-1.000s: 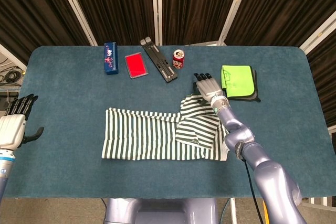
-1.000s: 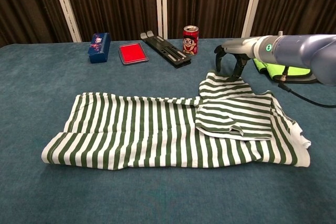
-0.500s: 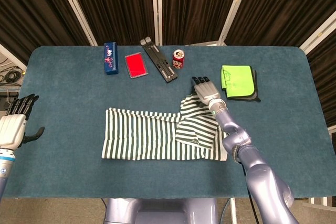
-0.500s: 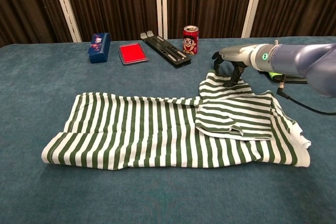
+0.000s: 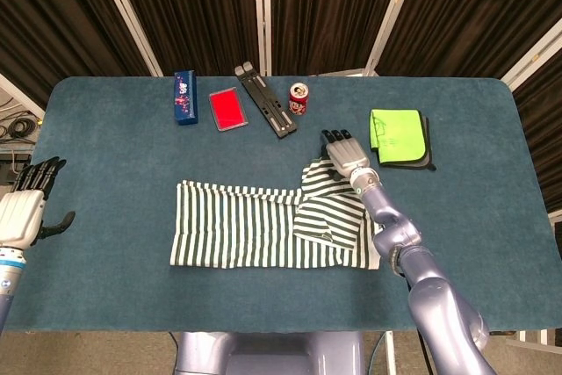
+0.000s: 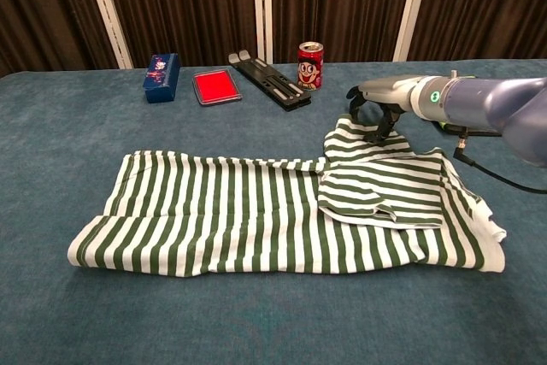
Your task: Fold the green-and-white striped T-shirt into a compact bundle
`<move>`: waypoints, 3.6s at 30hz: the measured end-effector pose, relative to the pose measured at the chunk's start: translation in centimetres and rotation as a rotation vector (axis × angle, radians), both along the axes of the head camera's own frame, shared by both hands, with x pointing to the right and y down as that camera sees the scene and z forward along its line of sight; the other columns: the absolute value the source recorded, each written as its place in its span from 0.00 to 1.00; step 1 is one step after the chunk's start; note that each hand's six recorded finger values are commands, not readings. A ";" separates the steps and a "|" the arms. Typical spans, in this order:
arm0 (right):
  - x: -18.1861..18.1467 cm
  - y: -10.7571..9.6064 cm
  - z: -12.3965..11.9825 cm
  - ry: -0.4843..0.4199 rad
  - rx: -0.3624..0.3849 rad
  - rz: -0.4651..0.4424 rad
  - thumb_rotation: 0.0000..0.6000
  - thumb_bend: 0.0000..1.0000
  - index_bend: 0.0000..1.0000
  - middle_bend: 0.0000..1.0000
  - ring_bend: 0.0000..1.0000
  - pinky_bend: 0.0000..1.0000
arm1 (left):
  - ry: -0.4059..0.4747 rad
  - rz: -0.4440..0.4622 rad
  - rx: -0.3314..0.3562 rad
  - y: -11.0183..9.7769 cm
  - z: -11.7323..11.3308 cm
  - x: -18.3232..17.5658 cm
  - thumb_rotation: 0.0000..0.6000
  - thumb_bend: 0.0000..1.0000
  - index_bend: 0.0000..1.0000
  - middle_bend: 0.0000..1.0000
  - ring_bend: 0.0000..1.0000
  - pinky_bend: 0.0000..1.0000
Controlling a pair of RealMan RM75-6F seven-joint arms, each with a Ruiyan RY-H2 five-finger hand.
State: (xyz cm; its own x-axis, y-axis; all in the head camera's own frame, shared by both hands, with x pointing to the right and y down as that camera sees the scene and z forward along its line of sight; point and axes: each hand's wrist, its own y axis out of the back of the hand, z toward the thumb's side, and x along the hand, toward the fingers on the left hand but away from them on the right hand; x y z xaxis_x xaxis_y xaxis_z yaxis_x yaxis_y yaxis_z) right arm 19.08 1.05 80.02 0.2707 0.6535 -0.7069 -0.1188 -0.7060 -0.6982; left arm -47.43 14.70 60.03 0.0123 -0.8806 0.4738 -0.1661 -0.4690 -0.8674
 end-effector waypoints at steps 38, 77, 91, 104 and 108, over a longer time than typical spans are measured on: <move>-0.3 0.0 -1.2 -0.088 0.038 -0.042 1.00 0.40 0.71 0.07 0.00 0.00 | 0.015 0.018 0.002 0.0 -0.1 0.6 1.00 0.37 0.00 0.00 0.00 0.00; 1.0 4.9 -6.2 -0.166 0.147 -0.263 1.00 0.41 0.72 0.08 0.00 0.00 | 0.091 0.065 0.027 0.8 -1.9 2.5 1.00 0.37 0.00 0.00 0.00 0.00; 1.6 7.9 -7.0 -0.123 0.195 -0.358 1.00 0.41 0.72 0.08 0.00 0.00 | 0.099 0.076 0.026 1.0 -2.1 3.0 1.00 0.39 0.00 0.00 0.00 0.00; 1.3 10.2 -6.7 -0.105 0.193 -0.407 1.00 0.31 0.56 0.04 0.00 0.00 | 0.103 0.082 0.029 1.1 -2.2 3.2 1.00 0.39 0.00 0.00 0.00 0.00; 1.2 10.7 -6.8 -0.111 0.177 -0.409 1.00 0.18 0.23 0.01 0.00 0.00 | 0.107 0.083 0.030 1.1 -2.3 3.2 1.00 0.39 0.00 0.00 0.00 0.00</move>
